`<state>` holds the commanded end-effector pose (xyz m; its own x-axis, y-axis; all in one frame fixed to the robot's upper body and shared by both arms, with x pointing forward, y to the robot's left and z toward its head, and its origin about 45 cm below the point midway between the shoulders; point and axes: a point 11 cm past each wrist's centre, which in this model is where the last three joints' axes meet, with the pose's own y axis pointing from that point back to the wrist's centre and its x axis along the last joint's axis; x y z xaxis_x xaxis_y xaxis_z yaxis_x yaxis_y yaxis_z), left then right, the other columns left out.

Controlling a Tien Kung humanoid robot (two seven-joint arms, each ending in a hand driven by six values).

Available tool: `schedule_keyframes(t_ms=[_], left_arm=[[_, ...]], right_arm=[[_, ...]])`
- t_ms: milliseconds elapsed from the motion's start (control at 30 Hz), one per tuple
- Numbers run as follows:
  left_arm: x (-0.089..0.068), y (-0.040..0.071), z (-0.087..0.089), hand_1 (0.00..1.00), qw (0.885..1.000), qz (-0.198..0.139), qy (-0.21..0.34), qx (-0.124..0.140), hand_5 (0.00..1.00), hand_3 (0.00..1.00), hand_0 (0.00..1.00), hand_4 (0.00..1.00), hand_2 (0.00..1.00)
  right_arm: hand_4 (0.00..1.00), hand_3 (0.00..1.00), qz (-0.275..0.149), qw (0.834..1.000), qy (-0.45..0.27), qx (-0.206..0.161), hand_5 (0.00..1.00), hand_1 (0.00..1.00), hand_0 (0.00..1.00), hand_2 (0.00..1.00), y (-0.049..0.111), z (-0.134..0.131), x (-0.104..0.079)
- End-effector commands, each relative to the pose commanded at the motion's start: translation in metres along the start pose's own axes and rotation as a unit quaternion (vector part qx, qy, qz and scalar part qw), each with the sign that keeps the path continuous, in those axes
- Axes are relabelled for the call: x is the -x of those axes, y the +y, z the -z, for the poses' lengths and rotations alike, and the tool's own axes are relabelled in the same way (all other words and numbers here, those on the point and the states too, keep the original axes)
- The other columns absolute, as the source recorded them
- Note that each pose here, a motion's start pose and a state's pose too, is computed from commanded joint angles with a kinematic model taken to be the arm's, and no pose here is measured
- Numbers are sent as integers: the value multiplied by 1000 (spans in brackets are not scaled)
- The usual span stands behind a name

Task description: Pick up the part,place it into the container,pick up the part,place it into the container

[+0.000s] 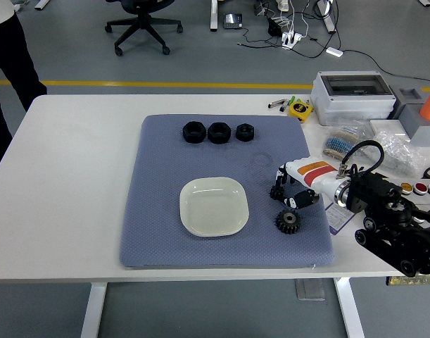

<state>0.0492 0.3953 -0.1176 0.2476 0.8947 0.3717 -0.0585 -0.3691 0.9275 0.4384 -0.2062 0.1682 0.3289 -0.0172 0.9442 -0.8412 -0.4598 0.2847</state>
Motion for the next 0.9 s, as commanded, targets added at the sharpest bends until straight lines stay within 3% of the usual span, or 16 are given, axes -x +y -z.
schedule_keyframes(t_ms=[533, 900], left_arm=[[0, 0, 1, 692, 1000, 1, -1, 0, 631, 587, 716, 633, 644], [0, 0, 1, 690, 1000, 1, -1, -1, 632, 588, 715, 633, 644]], right_arm=[[678, 492, -16, 999, -32, 3, 308, 464, 409, 492, 1, -1, -9], [670, 493, -63, 996, -47, -53, 326, 465, 412, 492, -1, 39, -37]])
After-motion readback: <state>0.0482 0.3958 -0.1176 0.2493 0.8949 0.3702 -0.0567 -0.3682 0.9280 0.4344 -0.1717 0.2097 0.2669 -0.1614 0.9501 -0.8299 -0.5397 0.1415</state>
